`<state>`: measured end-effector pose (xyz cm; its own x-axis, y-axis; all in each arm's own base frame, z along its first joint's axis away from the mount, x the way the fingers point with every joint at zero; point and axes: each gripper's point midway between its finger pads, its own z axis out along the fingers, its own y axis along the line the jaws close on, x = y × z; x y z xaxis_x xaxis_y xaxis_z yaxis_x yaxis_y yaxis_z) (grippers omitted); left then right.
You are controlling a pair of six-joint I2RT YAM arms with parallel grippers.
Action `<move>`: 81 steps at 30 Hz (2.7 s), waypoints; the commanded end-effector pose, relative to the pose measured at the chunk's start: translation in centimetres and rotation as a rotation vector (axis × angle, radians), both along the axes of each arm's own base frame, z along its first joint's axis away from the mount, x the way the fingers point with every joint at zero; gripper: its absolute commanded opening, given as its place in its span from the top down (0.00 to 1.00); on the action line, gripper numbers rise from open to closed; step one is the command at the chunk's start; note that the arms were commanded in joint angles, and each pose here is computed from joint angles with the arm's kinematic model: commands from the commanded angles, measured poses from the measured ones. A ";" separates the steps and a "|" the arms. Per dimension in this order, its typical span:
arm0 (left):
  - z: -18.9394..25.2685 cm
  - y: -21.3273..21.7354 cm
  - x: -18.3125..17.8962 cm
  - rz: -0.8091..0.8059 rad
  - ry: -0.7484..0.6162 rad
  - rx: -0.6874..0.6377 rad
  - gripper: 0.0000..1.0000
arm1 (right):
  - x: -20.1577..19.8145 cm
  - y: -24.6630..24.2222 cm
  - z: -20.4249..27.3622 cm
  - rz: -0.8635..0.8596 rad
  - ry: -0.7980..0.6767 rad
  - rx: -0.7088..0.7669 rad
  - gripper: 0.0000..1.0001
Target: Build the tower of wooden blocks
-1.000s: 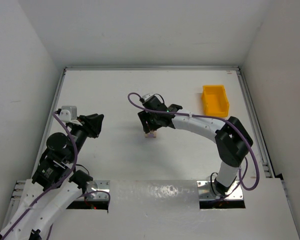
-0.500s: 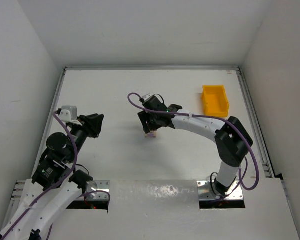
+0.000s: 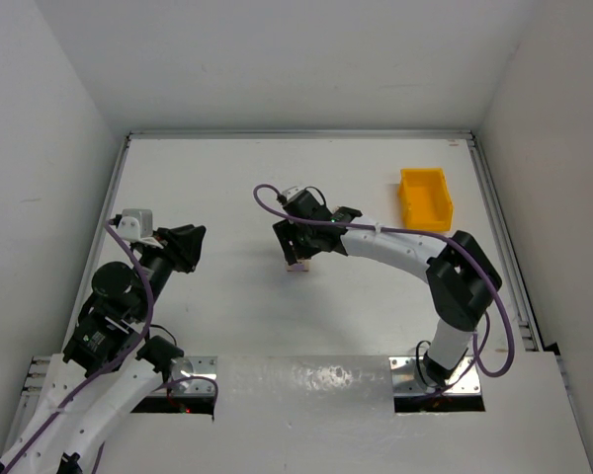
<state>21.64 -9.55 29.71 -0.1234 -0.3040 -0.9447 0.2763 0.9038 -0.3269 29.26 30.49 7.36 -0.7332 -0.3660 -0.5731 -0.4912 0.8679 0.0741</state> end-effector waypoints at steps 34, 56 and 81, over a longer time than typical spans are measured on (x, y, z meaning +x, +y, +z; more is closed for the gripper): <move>0.9 0.0 0.0 -0.002 -0.036 -0.014 0.74 | 2.3 1.3 6.2 -0.012 -0.148 0.113 0.14; 0.1 0.4 1.1 0.031 0.003 0.026 0.74 | 9.3 -10.7 2.6 0.062 -0.276 0.065 1.00; -1.3 3.1 3.7 0.137 0.033 0.079 0.78 | 17.1 -13.0 -8.2 0.145 -0.082 -0.040 0.52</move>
